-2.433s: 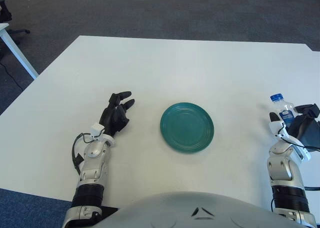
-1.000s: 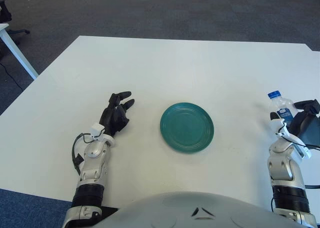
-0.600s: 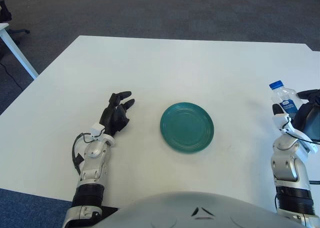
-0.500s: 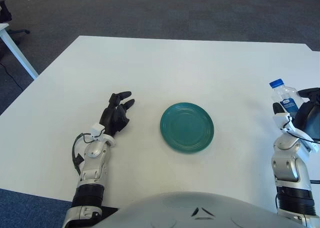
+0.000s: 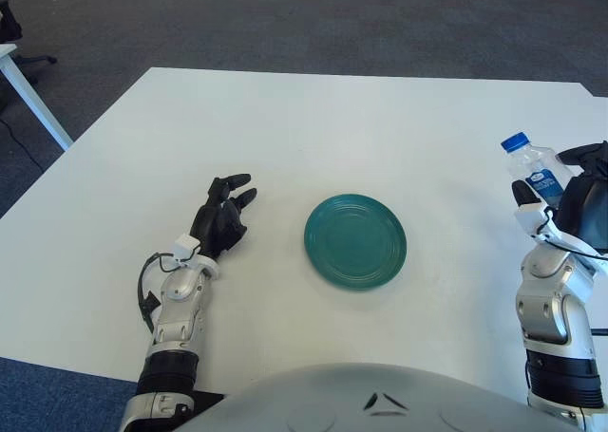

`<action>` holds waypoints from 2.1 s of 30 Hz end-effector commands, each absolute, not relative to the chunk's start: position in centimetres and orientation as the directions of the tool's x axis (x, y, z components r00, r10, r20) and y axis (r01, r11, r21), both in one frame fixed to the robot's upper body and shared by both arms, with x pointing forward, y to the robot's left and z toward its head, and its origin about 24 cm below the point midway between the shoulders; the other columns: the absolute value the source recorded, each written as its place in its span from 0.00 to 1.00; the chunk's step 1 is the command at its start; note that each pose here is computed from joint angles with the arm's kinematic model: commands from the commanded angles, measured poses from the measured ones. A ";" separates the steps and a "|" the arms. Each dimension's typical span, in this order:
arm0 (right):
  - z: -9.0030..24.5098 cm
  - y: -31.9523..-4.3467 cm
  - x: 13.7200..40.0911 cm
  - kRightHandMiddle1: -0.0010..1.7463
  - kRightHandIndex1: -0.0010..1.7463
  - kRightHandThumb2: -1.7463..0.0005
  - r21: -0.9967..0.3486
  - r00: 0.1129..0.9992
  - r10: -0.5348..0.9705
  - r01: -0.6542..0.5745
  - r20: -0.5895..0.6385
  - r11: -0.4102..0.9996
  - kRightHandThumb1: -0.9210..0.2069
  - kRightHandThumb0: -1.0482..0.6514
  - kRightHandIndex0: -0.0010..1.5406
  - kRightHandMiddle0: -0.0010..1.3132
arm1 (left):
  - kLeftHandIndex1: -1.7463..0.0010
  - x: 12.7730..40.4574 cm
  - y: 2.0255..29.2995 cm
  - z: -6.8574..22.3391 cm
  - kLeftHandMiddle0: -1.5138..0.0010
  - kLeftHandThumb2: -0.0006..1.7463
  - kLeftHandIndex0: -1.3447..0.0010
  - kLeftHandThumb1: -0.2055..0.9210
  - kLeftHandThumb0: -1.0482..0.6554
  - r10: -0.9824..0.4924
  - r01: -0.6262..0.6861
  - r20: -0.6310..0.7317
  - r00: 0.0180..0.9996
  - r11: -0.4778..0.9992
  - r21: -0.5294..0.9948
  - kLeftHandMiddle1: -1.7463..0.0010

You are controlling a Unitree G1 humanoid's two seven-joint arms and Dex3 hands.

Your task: Put the bottle into the plate.

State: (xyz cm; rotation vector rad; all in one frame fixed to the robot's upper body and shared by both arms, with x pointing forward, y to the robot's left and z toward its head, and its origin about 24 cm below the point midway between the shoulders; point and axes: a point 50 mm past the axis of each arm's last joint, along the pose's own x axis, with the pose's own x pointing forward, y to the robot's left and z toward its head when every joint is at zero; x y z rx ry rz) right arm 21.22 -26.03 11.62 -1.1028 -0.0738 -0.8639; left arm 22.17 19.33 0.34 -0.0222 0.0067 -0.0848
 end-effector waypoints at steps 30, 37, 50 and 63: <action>10.1 -14.8 26.2 1.00 1.00 0.26 -0.780 0.894 -0.277 0.444 0.352 0.442 0.52 0.34 0.81 0.45 | 0.39 20.7 18.3 -0.6 0.76 0.58 1.00 1.00 0.28 -0.083 0.082 -0.067 0.994 0.996 -0.029 0.77; 9.6 -12.8 26.0 1.00 1.00 0.26 -0.797 0.932 -0.164 0.362 0.324 0.483 0.52 0.34 0.81 0.45 | 0.39 20.3 17.7 -0.5 0.76 0.58 1.00 1.00 0.28 -0.085 0.083 -0.065 0.994 0.996 -0.030 0.77; 9.1 -10.2 25.6 1.00 1.00 0.27 -0.850 0.949 0.025 0.269 0.314 0.453 0.50 0.34 0.77 0.44 | 0.39 19.8 16.6 -0.4 0.76 0.58 1.00 1.00 0.28 -0.086 0.084 -0.065 0.994 0.996 -0.030 0.77; 8.8 -8.1 24.2 1.00 1.00 0.27 -0.874 0.958 0.125 0.177 0.259 0.452 0.51 0.34 0.79 0.45 | 0.39 19.5 15.7 -0.3 0.75 0.58 1.00 1.00 0.28 -0.086 0.084 -0.065 0.994 0.996 -0.030 0.77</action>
